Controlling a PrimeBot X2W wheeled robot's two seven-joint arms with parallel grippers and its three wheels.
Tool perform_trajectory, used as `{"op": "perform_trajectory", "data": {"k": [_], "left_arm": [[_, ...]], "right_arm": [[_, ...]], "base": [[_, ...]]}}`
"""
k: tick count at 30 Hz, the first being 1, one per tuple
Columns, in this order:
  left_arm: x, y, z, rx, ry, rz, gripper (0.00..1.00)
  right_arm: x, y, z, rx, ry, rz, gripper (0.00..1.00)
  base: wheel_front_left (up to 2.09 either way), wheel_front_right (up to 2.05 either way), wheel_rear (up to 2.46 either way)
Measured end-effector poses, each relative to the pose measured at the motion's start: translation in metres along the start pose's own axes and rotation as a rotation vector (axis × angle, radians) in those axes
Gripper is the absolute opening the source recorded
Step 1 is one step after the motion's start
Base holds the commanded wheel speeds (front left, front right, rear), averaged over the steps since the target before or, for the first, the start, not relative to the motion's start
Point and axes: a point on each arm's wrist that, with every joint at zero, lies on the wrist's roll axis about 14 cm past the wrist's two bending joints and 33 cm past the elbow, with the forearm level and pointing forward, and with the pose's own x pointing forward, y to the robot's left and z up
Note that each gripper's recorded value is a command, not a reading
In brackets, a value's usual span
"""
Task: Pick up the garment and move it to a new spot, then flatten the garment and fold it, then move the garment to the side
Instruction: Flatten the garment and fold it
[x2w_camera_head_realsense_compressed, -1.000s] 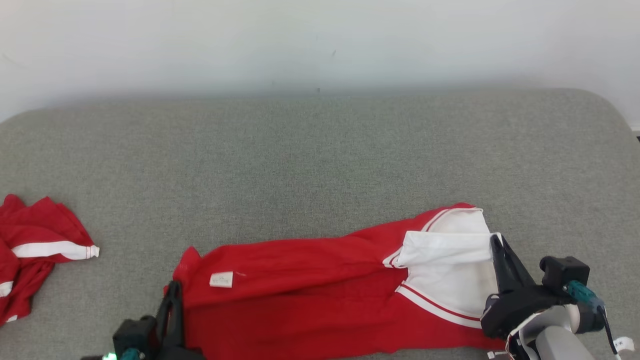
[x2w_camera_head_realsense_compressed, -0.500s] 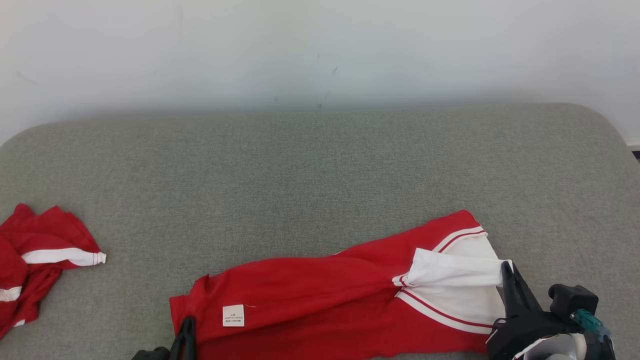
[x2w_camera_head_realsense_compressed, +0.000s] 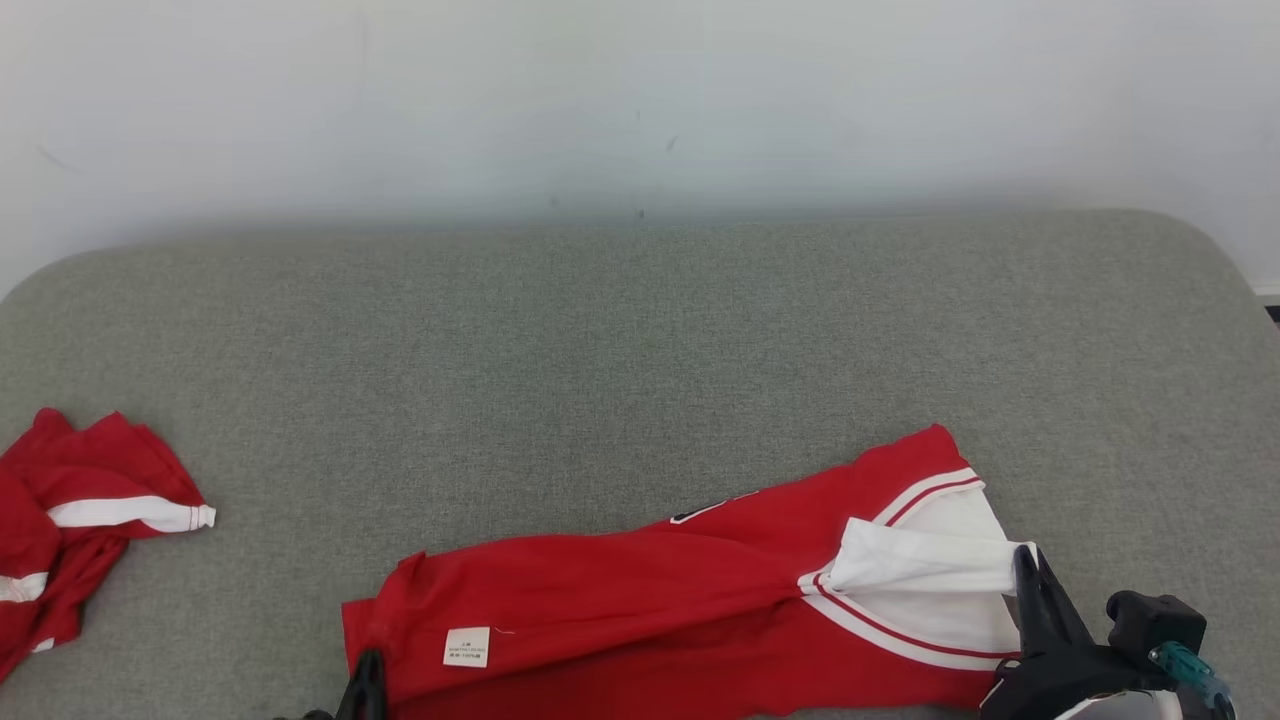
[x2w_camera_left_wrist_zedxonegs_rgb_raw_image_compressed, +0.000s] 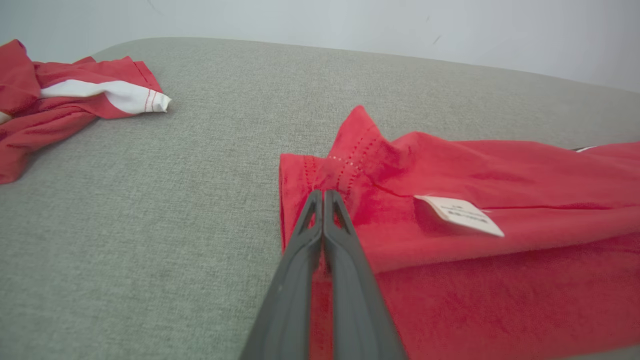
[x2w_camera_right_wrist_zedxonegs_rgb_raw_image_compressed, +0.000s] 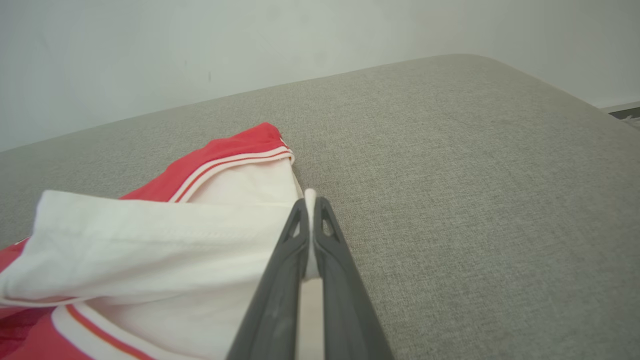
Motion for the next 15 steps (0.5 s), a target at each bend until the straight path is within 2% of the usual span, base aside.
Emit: {"op": "perform_trajectory", "data": {"k": [5,6,7,8,15], "left_arm": [[-0.004,0.001,-0.002,-0.007,0.004,0.005,0.00],[-0.004,0.001,-0.002,-0.008,0.002,0.006,0.28],[-0.004,0.002,0.000,-0.008,-0.003,0.009,0.47],[-0.005,0.003,0.002,-0.008,-0.009,0.014,1.00],[-0.016,0.019,0.014,0.012,-0.056,0.080,1.00]], "right_arm": [[-0.003,0.001,-0.008,0.011,0.022,-0.003,0.00],[-0.005,0.001,-0.011,0.015,0.029,-0.003,0.03],[-0.005,0.001,-0.012,0.015,0.032,-0.003,0.36],[-0.006,0.001,-0.011,0.018,0.029,-0.005,1.00],[-0.006,0.003,0.010,0.016,-0.037,0.003,1.00]], "base": [[0.00,0.00,0.00],[0.00,0.00,0.00],[0.00,0.00,0.00],[0.00,0.00,0.00],[0.00,0.00,0.00]]}}
